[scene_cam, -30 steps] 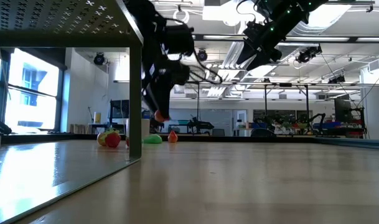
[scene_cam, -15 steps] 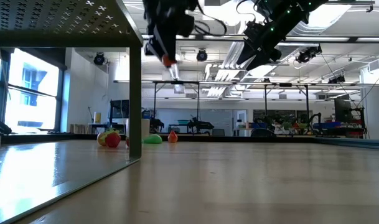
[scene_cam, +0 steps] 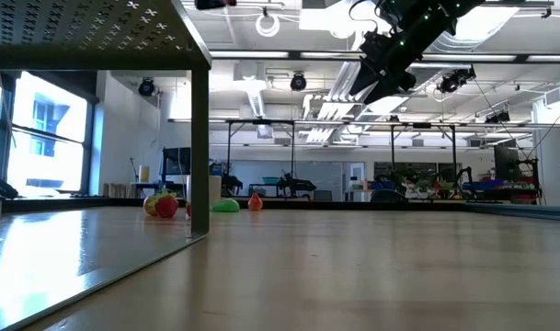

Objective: Pick & Place Fruit
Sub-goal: Put the pear into the red strainer bowl on the shelf

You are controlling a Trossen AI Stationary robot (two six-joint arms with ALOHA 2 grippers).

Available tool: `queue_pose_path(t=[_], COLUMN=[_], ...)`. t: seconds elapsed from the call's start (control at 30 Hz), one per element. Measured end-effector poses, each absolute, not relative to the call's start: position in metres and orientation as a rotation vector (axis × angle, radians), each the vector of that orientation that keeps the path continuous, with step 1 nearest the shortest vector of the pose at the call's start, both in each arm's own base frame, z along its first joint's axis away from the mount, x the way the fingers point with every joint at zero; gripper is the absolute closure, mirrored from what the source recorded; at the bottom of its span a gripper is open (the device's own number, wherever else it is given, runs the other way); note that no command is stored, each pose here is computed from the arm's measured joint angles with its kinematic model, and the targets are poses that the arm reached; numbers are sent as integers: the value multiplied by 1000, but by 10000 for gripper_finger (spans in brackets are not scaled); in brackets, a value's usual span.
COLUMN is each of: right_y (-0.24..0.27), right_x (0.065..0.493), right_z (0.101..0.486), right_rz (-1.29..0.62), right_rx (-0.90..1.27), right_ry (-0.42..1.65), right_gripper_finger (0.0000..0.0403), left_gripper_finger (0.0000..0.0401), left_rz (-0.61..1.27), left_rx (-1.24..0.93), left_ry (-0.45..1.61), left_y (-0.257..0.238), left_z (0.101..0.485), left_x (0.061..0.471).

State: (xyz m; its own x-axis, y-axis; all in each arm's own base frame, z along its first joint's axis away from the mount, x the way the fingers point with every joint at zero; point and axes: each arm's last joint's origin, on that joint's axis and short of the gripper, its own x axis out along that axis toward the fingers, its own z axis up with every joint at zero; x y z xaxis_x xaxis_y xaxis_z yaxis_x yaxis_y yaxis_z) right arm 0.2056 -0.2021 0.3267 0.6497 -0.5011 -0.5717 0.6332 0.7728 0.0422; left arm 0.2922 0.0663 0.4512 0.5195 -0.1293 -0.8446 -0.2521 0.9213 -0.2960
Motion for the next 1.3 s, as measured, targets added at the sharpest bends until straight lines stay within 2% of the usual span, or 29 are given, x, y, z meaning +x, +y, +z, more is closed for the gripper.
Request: queue_pose_path(t=[0.23,0.4,0.87,1.07,1.3], right_y=[-202,-203,-205,-205,-205], right_x=[206,207,208,208,208], right_z=[327,329,332,333,333], right_rz=[-671,-679,-683,-683,-682], right_rx=[301,311,296,293,292], right_ry=[551,522,481,475,475], right_gripper_finger=[62,62,62,62,62], left_gripper_finger=[263,263,263,263,263], left_rz=[39,56,139,94,162], left_rx=[-359,-336,-417,-479,-548], left_ry=[952,945,1114,1067,1021], left_y=[33,6,-81,-125,-148], left_z=[478,482,440,427,414], left_x=[256,237,208,206,202])
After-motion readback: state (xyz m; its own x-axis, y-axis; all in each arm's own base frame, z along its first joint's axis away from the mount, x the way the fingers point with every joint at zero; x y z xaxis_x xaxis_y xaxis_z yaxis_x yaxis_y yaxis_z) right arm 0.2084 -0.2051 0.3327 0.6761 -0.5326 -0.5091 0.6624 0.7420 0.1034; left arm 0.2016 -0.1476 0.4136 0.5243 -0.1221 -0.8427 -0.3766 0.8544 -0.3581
